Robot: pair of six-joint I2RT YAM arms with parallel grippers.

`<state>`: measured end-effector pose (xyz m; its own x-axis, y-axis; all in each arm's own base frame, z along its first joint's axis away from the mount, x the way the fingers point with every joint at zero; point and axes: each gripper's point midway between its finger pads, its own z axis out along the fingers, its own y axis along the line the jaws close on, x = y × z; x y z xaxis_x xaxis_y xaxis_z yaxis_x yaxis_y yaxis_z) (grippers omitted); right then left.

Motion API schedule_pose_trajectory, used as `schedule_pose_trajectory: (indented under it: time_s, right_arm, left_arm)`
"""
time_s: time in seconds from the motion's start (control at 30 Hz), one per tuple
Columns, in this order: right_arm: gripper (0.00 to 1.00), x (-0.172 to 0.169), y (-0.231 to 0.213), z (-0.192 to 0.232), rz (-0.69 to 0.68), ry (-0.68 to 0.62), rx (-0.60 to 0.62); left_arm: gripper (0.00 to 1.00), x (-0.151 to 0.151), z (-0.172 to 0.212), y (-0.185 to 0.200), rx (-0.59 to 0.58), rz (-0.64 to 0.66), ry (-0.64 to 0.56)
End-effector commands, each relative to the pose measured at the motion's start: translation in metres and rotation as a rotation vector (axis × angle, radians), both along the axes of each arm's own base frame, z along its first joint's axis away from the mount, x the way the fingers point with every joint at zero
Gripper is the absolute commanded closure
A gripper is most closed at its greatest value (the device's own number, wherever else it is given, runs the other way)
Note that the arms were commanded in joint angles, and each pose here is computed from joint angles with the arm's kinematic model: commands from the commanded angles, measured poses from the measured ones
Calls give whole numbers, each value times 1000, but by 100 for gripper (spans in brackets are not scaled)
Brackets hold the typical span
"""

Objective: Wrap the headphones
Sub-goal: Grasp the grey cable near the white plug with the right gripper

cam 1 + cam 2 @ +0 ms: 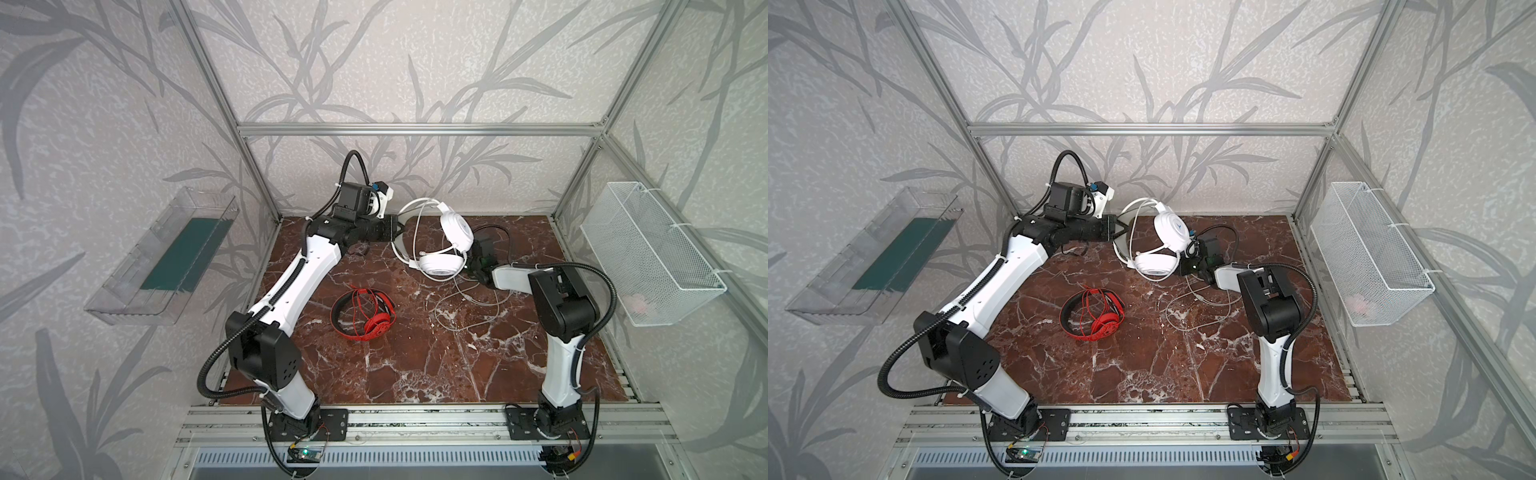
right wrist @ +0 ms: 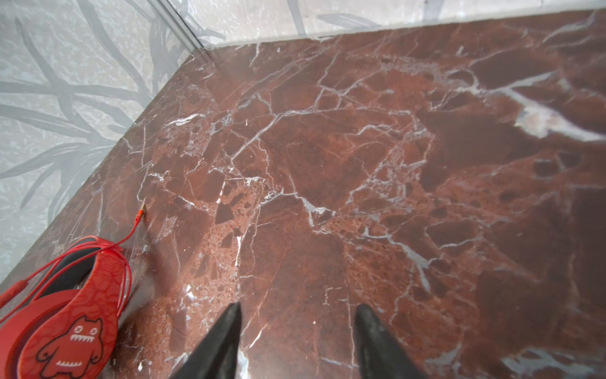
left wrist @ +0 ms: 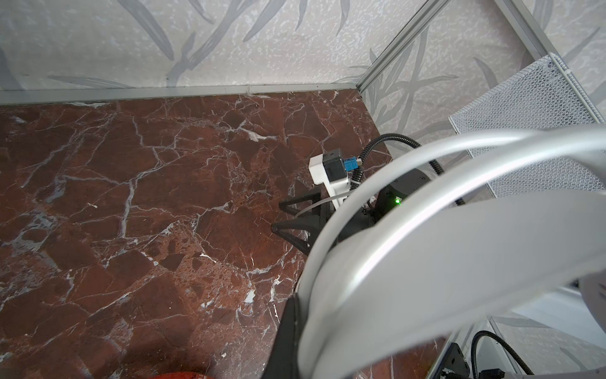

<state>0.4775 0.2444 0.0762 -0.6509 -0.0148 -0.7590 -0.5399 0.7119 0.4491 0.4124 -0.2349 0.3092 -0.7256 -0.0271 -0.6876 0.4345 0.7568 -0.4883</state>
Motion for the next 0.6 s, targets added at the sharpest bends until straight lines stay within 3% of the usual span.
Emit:
schedule_pose_trajectory:
  time_s: [0.0, 0.2, 0.33, 0.57]
  right_arm:
    - [51, 3, 6, 17, 7, -37, 59]
    - [76, -22, 0, 18, 10, -29, 63]
    - [84, -36, -5, 20, 15, -26, 52]
    - [89, -53, -5, 44, 55, -54, 61]
  left_arm:
    - [100, -7, 50, 1, -74, 7, -97]
    - [100, 2, 63, 8, -86, 65, -138]
    - [100, 10, 75, 16, -92, 110, -168]
    - [100, 26, 99, 35, -111, 196, -216]
